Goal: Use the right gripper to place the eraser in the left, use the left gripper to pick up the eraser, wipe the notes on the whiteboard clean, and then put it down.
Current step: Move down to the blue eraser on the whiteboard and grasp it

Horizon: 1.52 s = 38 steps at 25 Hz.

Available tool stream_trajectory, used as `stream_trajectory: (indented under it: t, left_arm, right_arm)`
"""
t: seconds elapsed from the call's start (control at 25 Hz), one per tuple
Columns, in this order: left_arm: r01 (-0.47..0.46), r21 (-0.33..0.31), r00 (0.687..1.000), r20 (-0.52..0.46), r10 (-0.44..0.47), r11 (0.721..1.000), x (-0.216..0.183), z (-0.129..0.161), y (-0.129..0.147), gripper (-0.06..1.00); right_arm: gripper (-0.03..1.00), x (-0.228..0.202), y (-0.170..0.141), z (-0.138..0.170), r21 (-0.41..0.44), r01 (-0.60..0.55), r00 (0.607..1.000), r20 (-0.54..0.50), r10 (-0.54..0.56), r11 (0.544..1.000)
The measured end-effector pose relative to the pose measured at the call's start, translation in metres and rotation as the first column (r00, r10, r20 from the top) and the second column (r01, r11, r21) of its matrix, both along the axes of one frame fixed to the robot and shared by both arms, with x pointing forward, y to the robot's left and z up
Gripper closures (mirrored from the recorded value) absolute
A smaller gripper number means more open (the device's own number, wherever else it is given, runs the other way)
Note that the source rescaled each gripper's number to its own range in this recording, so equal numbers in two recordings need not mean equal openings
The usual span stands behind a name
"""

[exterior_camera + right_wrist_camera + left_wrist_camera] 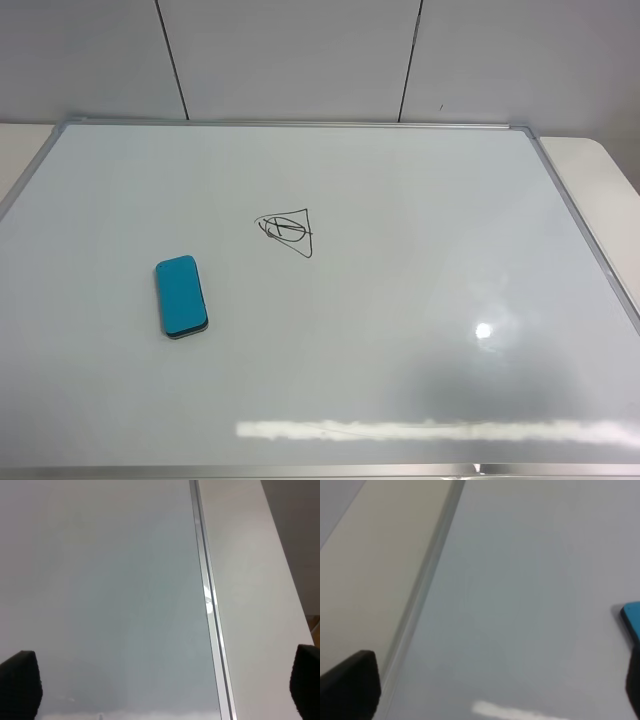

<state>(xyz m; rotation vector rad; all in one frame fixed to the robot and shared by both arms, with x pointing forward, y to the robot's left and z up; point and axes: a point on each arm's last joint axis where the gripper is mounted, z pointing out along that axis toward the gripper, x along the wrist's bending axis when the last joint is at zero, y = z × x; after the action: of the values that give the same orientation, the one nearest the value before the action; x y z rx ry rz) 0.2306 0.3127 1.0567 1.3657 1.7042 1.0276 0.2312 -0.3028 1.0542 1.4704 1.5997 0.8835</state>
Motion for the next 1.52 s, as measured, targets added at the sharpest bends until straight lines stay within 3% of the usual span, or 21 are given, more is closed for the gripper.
stream_trajectory:
  t: [0.32, 0.48, 0.6, 0.8, 0.92, 1.12, 1.24, 1.52]
  left_arm:
    - [0.003, 0.004, 1.000, -0.016, -0.003, 1.000, 0.002, 0.000, 0.000, -0.06]
    - [-0.015, 0.010, 0.988, -0.153, 0.016, 1.000, 0.021, 0.005, 0.002, -0.06]
    - [-0.045, 0.000, 0.960, -0.277, 0.043, 0.999, 0.043, 0.013, 0.003, -0.06]
    - [-0.061, -0.067, 0.878, -0.479, 0.021, 0.996, 0.090, 0.017, 0.003, -0.06]
    - [-0.061, -0.128, 0.826, -0.563, -0.021, 0.990, 0.119, 0.006, 0.001, -0.06]
    - [-0.031, -0.148, 0.748, -0.660, -0.076, 0.988, 0.158, -0.017, -0.015, -0.06]
    - [-0.030, -0.126, 0.738, -0.672, -0.063, 0.992, 0.169, -0.025, -0.025, -0.06]
    - [-0.046, -0.035, 0.739, -0.674, 0.011, 0.998, 0.203, -0.054, -0.080, -0.06]
  right_arm:
    - [-0.03, 0.000, 0.000, 0.000, 0.000, 0.000, 1.000, 0.000, 0.000, 1.000]
    - [-0.03, 0.000, 0.000, 0.000, 0.000, 0.000, 1.000, 0.000, 0.000, 1.000]
    - [-0.03, 0.000, 0.000, 0.000, 0.000, 0.000, 1.000, 0.000, 0.000, 1.000]
    - [-0.03, 0.000, 0.000, 0.000, 0.000, 0.000, 1.000, 0.000, 0.000, 1.000]
    - [-0.03, 0.000, 0.000, 0.000, 0.000, 0.000, 1.000, 0.000, 0.000, 1.000]
    - [-0.03, 0.000, 0.000, 0.000, 0.000, 0.000, 1.000, 0.000, 0.000, 1.000]
    - [-0.03, 0.000, 0.000, 0.000, 0.000, 0.000, 1.000, 0.000, 0.000, 1.000]
    - [-0.03, 0.000, 0.000, 0.000, 0.000, 0.000, 1.000, 0.000, 0.000, 1.000]
